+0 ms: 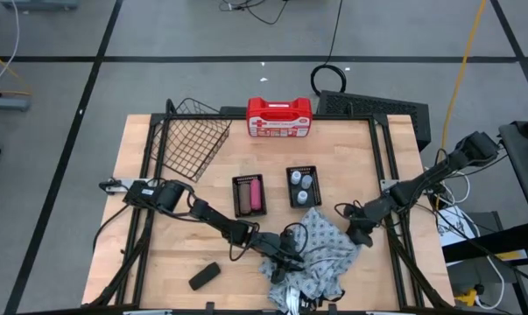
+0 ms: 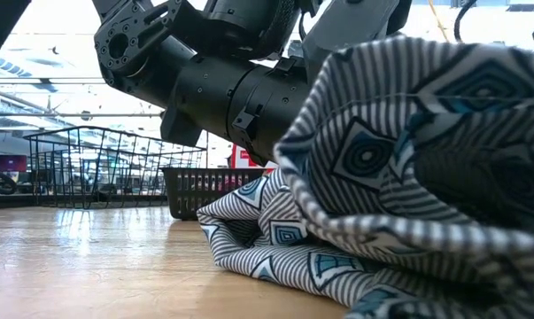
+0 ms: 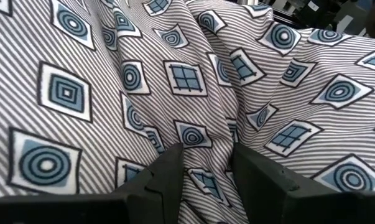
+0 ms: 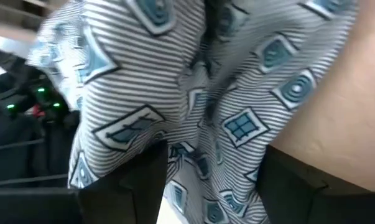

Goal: Pick & Place Medicine items
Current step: Put the blue patient gown into the wire basket

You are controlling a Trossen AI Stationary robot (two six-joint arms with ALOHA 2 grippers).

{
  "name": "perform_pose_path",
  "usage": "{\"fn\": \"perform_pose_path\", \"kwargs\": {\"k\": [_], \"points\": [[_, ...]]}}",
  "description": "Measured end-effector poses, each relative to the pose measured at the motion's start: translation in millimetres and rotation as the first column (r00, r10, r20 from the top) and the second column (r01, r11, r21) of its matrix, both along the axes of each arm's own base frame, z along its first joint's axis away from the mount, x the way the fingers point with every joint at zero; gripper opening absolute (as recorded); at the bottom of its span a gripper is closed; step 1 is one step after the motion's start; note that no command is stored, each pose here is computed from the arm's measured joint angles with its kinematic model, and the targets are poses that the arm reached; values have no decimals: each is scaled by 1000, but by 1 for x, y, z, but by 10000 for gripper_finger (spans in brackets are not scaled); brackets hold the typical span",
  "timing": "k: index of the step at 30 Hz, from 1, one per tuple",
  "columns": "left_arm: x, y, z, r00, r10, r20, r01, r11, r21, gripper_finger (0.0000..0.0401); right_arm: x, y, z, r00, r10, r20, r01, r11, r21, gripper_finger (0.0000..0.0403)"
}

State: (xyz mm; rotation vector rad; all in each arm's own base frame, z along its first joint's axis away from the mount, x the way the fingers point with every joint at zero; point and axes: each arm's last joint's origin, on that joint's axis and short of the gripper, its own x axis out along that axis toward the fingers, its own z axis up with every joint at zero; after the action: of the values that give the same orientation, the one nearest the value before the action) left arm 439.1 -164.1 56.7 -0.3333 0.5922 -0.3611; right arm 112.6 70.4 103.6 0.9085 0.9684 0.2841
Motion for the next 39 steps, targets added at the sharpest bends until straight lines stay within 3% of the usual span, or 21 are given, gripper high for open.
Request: {"fn": "perform_pose_path", "kwargs": {"k": [7,17,25,32,39], "points": [[0,0,0,1000,4,-3,-4,1000,-6,145,6,4,12,988,34,150,-42,998,50,215],[0,0,0,1000,4,-2,-4,1000,-4,145,6,7,15,986,89,139,-107,986,130,215],[0,0,0,1000,0,2,0,1000,2,145,11,11,33,951,96,295,-170,957,237,215],[0,0,0,1000,-1,2,1,1000,3,145,10,10,29,964,77,255,-135,967,217,222],[0,1,0,1000,-1,2,1,1000,2,145,12,10,31,956,53,289,-117,971,209,268]]}}
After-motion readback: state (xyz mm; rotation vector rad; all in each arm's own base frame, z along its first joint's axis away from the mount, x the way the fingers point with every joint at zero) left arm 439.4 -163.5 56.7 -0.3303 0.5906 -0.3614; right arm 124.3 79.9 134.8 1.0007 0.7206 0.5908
